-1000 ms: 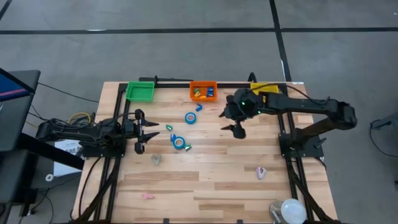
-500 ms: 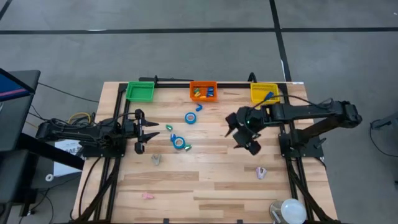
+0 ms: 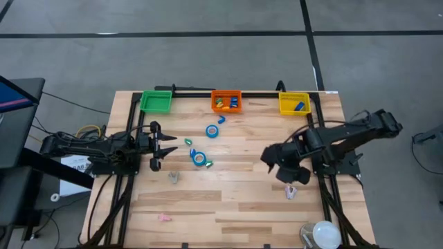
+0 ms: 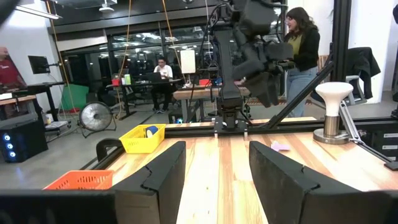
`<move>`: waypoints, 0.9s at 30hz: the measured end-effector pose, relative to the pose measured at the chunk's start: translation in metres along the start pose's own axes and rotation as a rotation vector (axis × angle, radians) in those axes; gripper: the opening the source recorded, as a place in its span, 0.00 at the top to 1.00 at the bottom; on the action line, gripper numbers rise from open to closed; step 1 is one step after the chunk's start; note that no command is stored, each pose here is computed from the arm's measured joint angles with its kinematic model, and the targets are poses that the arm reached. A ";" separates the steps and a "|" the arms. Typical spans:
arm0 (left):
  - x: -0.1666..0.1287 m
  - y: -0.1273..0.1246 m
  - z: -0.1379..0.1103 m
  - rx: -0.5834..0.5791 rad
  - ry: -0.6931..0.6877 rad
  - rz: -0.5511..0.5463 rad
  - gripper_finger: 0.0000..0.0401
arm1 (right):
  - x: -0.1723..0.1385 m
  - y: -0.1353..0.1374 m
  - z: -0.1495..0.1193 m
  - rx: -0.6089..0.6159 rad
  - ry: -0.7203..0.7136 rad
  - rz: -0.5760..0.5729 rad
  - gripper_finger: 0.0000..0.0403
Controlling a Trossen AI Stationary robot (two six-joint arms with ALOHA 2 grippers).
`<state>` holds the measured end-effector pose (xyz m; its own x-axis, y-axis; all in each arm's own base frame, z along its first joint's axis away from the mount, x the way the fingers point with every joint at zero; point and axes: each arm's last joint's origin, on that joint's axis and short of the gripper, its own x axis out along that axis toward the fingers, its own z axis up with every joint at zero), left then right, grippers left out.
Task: Pick and place Stapler, Stapler remover, tape
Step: Put the purple staple remover into the green bin
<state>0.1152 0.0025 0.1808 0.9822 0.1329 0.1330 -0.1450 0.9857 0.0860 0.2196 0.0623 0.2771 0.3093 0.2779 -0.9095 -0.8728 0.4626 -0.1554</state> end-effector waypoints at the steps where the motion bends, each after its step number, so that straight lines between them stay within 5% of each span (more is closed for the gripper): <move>1: 0.000 0.000 0.000 0.000 0.000 0.000 0.58 | 0.001 0.003 0.002 -0.026 0.016 -0.002 0.33; 11: 0.000 0.000 0.000 0.000 0.000 0.000 0.58 | 0.013 0.028 0.010 -0.327 0.139 0.027 0.33; 27: 0.000 0.000 0.000 0.000 0.000 0.000 0.58 | 0.058 0.068 -0.013 -0.419 0.237 0.188 0.33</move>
<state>0.1152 0.0025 0.1808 0.9822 0.1325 0.1330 -0.1446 0.9857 0.0860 0.1737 0.0986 0.2086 0.0806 0.1029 -0.9914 -0.9965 0.0320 -0.0777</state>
